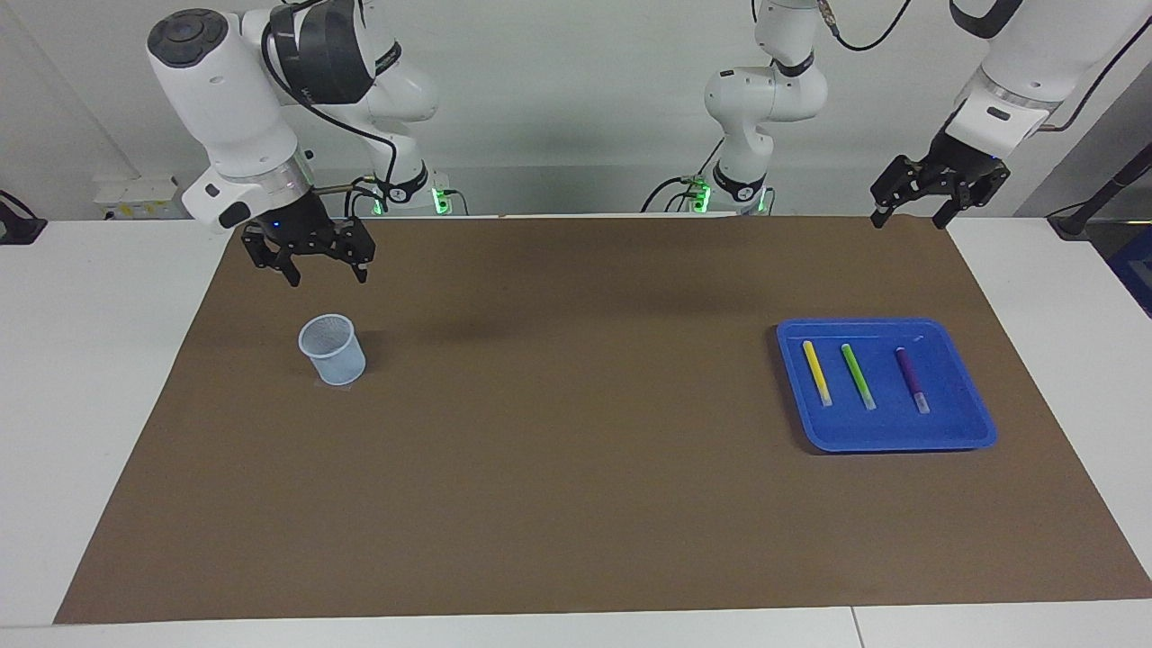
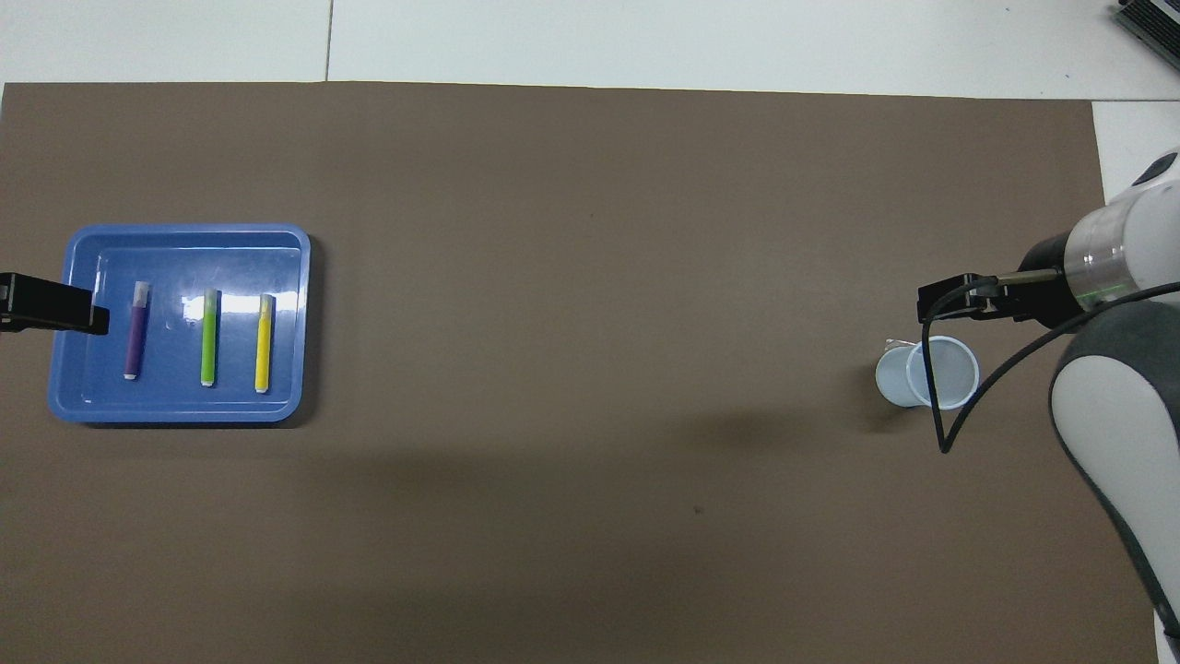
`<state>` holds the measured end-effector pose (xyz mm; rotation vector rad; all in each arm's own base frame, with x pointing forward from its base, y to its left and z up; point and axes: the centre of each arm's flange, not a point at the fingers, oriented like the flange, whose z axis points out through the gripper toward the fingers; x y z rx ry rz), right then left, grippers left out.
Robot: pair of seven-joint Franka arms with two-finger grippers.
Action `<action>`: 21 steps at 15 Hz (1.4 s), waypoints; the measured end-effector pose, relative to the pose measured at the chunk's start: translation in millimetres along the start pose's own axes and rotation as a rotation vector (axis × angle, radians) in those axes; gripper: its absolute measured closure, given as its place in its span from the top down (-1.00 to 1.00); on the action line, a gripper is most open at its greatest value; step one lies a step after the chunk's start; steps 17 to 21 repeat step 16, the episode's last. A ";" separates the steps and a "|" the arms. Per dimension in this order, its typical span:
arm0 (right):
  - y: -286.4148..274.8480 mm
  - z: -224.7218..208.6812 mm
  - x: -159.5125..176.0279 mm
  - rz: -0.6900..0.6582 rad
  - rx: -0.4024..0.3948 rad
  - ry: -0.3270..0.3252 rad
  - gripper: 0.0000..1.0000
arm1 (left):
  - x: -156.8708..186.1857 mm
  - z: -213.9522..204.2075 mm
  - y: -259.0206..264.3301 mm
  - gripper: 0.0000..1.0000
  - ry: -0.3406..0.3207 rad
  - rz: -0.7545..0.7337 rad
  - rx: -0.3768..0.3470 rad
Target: Right arm passes pens to left for tray arrangement
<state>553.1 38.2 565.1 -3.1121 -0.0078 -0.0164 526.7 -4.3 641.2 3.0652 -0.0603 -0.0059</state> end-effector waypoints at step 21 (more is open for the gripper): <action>0.0 -0.1 0.0 0.000 0.000 0.000 1.00 | 0.1 1.6 -3.4 1.00 -0.004 0.002 0.051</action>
